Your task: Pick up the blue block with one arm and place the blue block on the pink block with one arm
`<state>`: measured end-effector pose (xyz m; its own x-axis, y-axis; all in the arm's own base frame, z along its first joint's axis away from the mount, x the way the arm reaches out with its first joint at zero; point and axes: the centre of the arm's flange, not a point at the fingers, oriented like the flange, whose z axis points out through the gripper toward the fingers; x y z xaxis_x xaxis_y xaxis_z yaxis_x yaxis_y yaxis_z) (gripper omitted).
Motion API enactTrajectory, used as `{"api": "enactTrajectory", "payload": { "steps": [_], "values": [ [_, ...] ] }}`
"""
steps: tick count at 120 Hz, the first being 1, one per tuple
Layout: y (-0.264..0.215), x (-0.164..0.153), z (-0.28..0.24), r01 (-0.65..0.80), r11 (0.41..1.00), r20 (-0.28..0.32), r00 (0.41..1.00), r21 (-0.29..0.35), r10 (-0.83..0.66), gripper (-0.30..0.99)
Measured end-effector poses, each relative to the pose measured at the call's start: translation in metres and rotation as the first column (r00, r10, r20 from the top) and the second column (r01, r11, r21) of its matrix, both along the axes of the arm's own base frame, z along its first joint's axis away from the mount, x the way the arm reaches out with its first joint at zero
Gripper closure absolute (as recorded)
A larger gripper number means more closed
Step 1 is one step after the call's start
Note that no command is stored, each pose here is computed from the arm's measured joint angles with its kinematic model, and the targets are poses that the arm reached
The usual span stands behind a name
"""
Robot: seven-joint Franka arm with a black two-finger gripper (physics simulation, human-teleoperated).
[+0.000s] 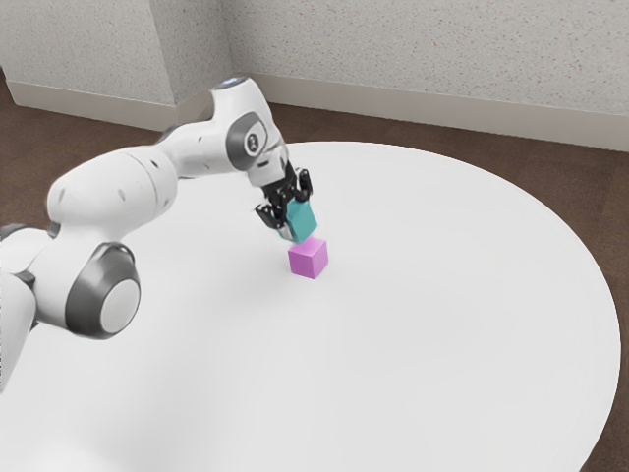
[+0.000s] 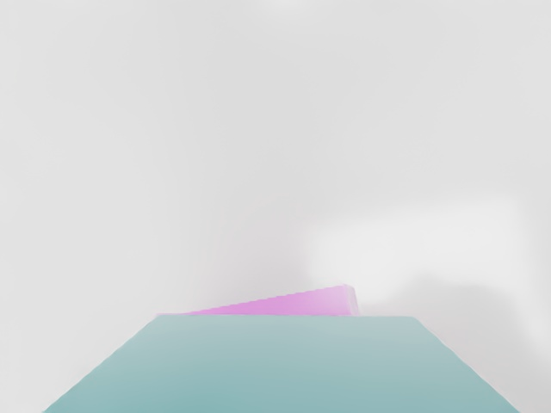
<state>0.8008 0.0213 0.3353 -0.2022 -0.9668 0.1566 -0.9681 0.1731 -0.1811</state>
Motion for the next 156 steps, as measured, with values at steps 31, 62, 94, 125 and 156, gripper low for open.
{"api": "enactTrajectory", "payload": {
  "steps": [31,62,94,125,156],
  "values": [
    [-0.005,0.006,-0.015,-0.031,0.999,-0.003,1.0,-0.026,0.031,0.32],
    [-0.001,0.007,-0.019,-0.056,0.998,-0.008,0.998,-0.016,0.055,0.26],
    [-0.007,0.007,-0.014,-0.058,0.998,-0.005,0.998,-0.015,0.058,0.08],
    [0.019,-0.1,0.121,-0.107,0.994,-0.107,0.989,-0.037,0.103,0.02],
    [-0.009,-0.23,0.273,-0.128,0.969,-0.091,0.984,0.212,0.15,0.01]
  ]
}}
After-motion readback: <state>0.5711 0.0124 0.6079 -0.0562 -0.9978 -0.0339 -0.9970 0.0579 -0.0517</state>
